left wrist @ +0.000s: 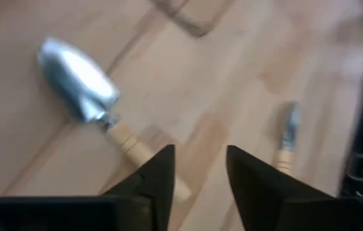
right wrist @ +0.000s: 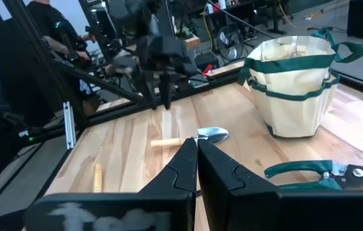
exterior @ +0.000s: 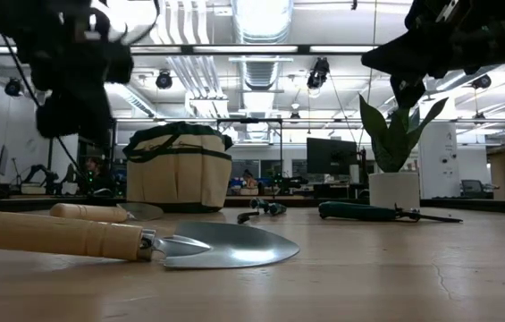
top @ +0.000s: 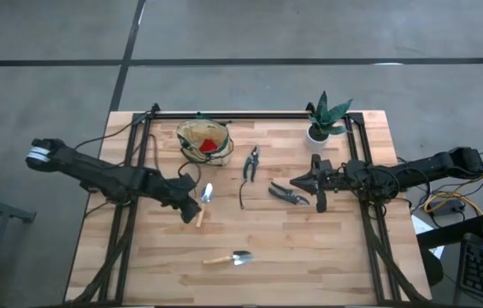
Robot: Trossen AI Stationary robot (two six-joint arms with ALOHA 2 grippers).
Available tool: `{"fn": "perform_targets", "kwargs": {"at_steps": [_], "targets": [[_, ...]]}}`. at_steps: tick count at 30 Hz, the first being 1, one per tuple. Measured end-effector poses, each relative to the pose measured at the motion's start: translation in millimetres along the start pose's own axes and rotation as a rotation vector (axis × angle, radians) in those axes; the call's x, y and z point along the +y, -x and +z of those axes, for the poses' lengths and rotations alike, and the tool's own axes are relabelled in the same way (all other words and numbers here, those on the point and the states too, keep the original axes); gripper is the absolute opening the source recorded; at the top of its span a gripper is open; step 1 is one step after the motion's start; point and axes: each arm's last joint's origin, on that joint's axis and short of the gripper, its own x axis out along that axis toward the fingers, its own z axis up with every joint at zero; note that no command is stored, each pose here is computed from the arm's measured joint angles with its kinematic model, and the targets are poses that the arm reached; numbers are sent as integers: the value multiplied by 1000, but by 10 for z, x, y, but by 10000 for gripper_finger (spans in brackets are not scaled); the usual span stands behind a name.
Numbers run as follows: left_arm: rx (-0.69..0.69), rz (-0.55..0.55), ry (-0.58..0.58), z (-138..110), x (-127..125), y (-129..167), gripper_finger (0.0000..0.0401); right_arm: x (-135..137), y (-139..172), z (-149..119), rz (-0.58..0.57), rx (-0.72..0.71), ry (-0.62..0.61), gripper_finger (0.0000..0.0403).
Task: Pick & Place Garden tools in Gardening bag
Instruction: Put the top trowel into the gardening bag
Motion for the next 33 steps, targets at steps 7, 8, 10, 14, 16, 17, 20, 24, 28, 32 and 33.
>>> {"fn": "perform_targets", "kwargs": {"at_steps": [7, 8, 10, 14, 16, 17, 20, 24, 28, 32, 33], "targets": [[90, 102, 109, -63, 59, -263, 194, 0, 0, -1, 0, 0, 0, 8], [95, 111, 119, -68, 64, -284, 194, 0, 0, -1, 0, 0, 0, 8], [101, 122, 122, -69, 63, -312, 194, 0, 0, 1, 0, -1, 0, 8], [99, 119, 119, -60, 50, -342, 193, 1, -1, 4, 1, -4, 0, 8], [99, 121, 117, -59, 48, -357, 193, 1, -1, 3, 1, -4, 0, 8], [101, 126, 116, -62, 52, -365, 193, 1, -1, 3, 1, -4, 0, 8], [107, 137, 120, -70, 61, -391, 193, 1, -1, 4, 1, -5, -1, 8], [113, 155, 124, -83, 79, -427, 193, 2, -1, 5, 2, -6, -1, 8], [116, 158, 124, -86, 81, -451, 193, 3, -1, 8, 3, -9, -1, 8], [116, 164, 124, -89, 87, -474, 193, 9, -1, 26, 8, -27, -2, 8], [114, 162, 125, -89, 86, -479, 193, 10, -1, 30, 9, -32, -3, 8]]}}
